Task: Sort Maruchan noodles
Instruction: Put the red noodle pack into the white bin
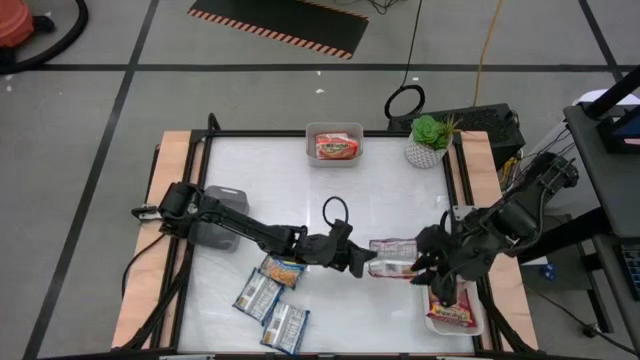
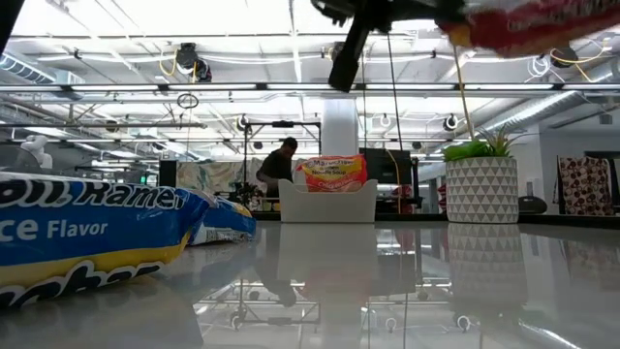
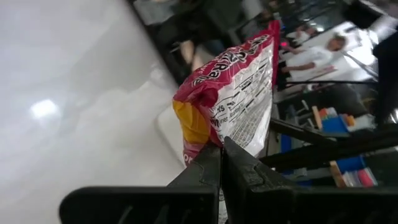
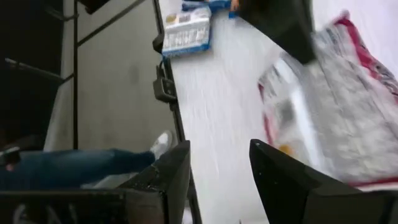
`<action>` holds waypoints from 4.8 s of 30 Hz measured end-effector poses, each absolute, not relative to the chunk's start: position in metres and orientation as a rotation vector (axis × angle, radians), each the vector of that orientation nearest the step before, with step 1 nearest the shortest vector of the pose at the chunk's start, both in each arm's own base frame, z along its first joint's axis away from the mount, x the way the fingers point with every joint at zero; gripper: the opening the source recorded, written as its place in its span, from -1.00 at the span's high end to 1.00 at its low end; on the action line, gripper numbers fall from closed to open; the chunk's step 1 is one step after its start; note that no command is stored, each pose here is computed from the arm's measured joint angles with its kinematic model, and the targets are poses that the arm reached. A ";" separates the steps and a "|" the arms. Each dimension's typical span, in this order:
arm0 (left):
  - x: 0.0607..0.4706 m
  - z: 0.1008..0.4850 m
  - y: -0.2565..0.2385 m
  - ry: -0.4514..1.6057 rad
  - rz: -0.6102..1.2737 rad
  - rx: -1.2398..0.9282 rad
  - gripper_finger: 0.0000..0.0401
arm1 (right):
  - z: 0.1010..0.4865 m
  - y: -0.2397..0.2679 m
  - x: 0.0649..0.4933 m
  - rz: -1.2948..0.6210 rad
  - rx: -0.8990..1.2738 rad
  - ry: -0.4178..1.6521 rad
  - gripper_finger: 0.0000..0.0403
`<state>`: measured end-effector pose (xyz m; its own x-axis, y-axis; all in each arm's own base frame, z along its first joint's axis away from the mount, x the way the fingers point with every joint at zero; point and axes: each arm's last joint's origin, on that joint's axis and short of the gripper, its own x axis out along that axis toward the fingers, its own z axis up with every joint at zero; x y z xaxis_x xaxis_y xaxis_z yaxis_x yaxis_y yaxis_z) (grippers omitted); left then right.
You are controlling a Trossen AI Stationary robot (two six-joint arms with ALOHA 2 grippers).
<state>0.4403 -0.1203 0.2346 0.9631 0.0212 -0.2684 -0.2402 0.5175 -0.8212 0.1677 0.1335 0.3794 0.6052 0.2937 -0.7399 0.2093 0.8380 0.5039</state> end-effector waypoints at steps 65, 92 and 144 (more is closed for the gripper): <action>0.431 0.283 -0.157 0.225 0.246 -0.445 0.99 | 0.333 0.091 0.193 -0.062 0.390 1.130 -0.78; 0.431 0.284 -0.157 0.218 0.238 -0.416 0.99 | 0.339 0.096 0.202 0.024 0.392 1.021 -0.68; 0.422 0.286 -0.171 0.125 0.405 -0.503 0.01 | 0.380 0.068 0.121 0.261 0.533 0.958 0.47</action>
<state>0.4217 -0.1708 0.2863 0.9136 0.3458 -0.2140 -0.4063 0.7990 -0.4434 0.1208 0.0679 0.3798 0.5568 0.4386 -0.7054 0.0199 0.8419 0.5393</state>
